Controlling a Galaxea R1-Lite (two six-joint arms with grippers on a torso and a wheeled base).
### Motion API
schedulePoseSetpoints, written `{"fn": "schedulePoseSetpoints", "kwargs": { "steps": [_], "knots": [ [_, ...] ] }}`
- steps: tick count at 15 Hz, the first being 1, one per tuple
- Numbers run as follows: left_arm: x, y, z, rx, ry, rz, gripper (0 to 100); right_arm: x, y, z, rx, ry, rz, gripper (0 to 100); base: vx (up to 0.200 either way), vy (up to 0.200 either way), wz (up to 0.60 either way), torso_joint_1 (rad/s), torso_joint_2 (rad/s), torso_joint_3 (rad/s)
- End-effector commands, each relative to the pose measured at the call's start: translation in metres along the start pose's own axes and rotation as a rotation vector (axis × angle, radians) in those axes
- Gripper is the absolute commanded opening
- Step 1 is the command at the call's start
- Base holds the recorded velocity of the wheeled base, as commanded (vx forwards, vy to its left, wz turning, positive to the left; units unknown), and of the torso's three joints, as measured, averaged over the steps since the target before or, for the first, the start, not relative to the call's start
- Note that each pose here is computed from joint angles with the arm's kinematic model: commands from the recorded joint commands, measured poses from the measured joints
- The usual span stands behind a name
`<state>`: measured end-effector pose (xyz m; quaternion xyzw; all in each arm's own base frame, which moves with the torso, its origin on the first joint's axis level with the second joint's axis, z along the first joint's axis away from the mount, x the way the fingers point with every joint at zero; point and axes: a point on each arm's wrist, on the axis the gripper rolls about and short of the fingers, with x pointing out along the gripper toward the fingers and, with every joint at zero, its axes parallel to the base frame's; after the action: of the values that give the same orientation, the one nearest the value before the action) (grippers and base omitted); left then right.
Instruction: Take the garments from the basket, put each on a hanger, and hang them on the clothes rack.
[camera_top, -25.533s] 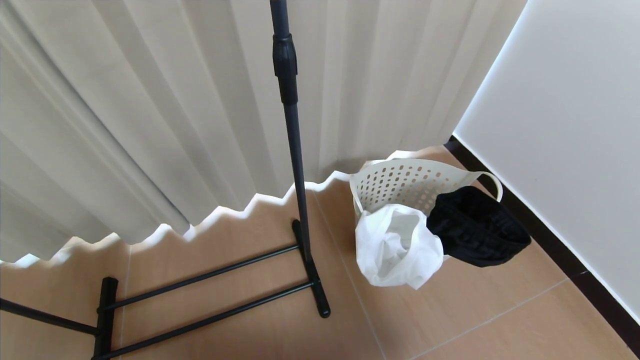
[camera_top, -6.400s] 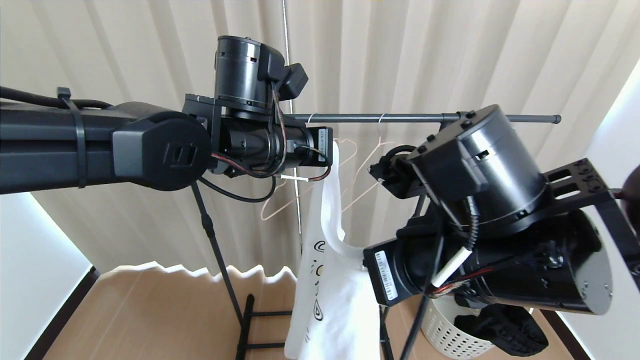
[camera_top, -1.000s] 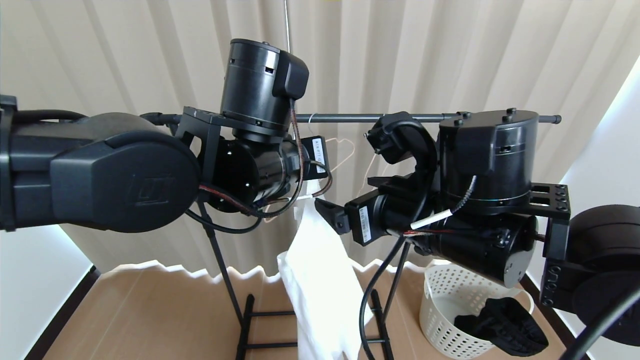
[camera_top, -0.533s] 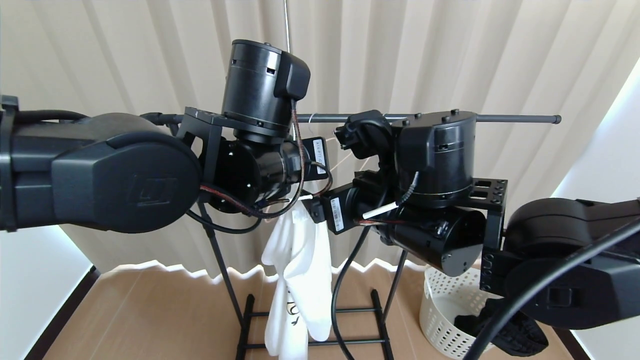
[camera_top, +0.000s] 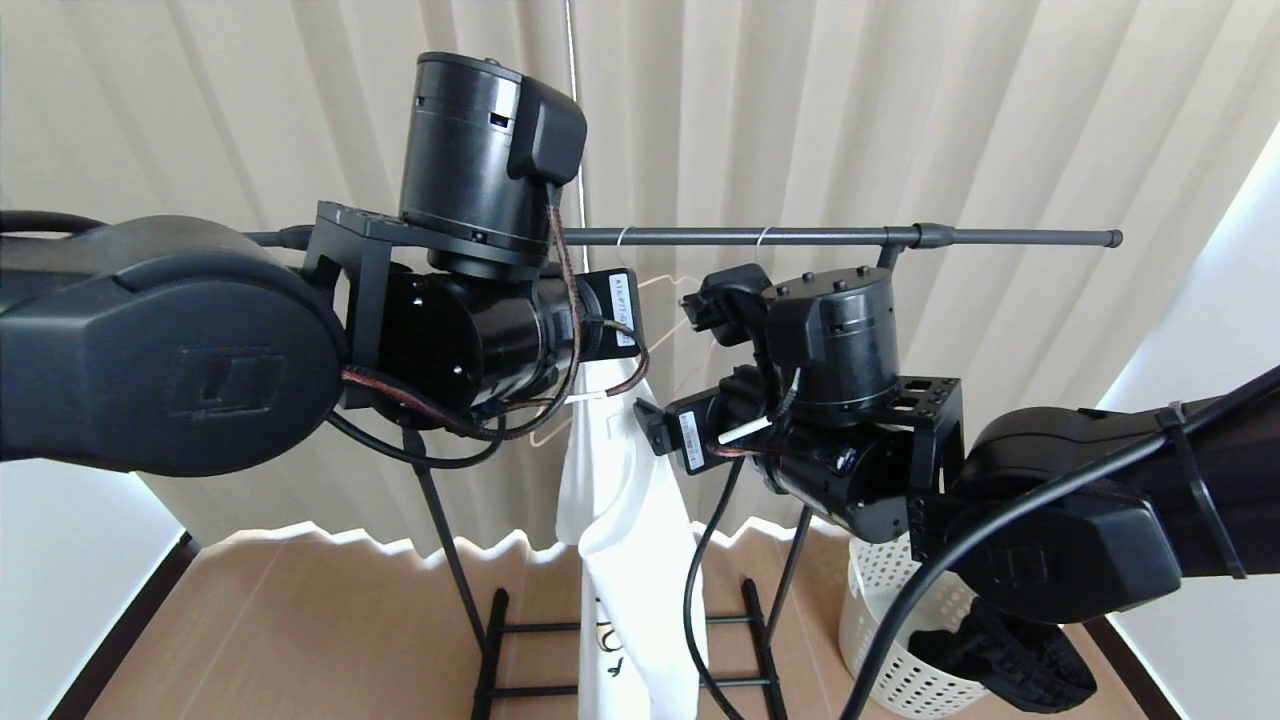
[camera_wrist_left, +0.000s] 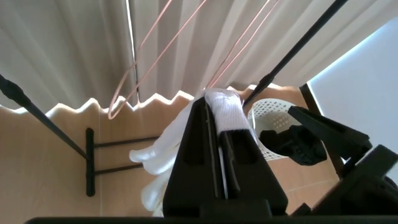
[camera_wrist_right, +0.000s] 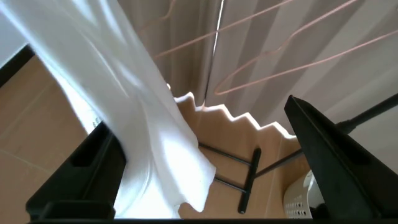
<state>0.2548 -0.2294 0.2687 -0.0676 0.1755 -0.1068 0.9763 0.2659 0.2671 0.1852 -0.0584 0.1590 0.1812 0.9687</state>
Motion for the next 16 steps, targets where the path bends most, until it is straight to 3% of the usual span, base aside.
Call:
{"fn": "schedulePoseSetpoints", "kwargs": {
  "steps": [1, 3, 8, 12, 13, 16],
  "knots": [
    [-0.009, 0.004, 0.004, -0.004, -0.018, 0.002, 0, 0.006, -0.004, -0.013, -0.012, 0.041, -0.019, 100, 0.0, 0.0, 0.0, 0.0, 0.0, 0.0],
    [-0.012, 0.007, 0.007, -0.003, -0.029, 0.015, 0, 0.003, -0.013, -0.022, -0.015, 0.066, -0.035, 100, 0.0, 0.0, 0.0, 0.0, 0.0, 0.0],
    [-0.017, 0.007, 0.008, -0.004, -0.035, 0.009, 0, 0.0, -0.016, -0.044, -0.03, 0.09, -0.036, 100, 0.0, 0.0, 0.0, 0.0, 0.0, 0.0],
    [-0.02, 0.01, 0.006, 0.0, -0.029, 0.011, 0, 0.0, -0.02, -0.046, -0.026, 0.095, -0.043, 100, 0.0, 0.0, 0.0, 0.0, 0.0, 0.0],
    [-0.019, 0.01, 0.005, 0.002, -0.026, 0.012, 0, 0.0, -0.02, -0.046, -0.025, 0.095, -0.04, 0, 0.0, 0.0, 0.0, 0.0, 0.0, 0.0],
    [-0.019, 0.011, -0.002, 0.019, -0.004, 0.014, 0, 0.002, -0.02, -0.041, 0.006, 0.03, -0.034, 0, 0.0, 0.0, 0.0, 0.0, 0.0, 0.0]
  ]
}}
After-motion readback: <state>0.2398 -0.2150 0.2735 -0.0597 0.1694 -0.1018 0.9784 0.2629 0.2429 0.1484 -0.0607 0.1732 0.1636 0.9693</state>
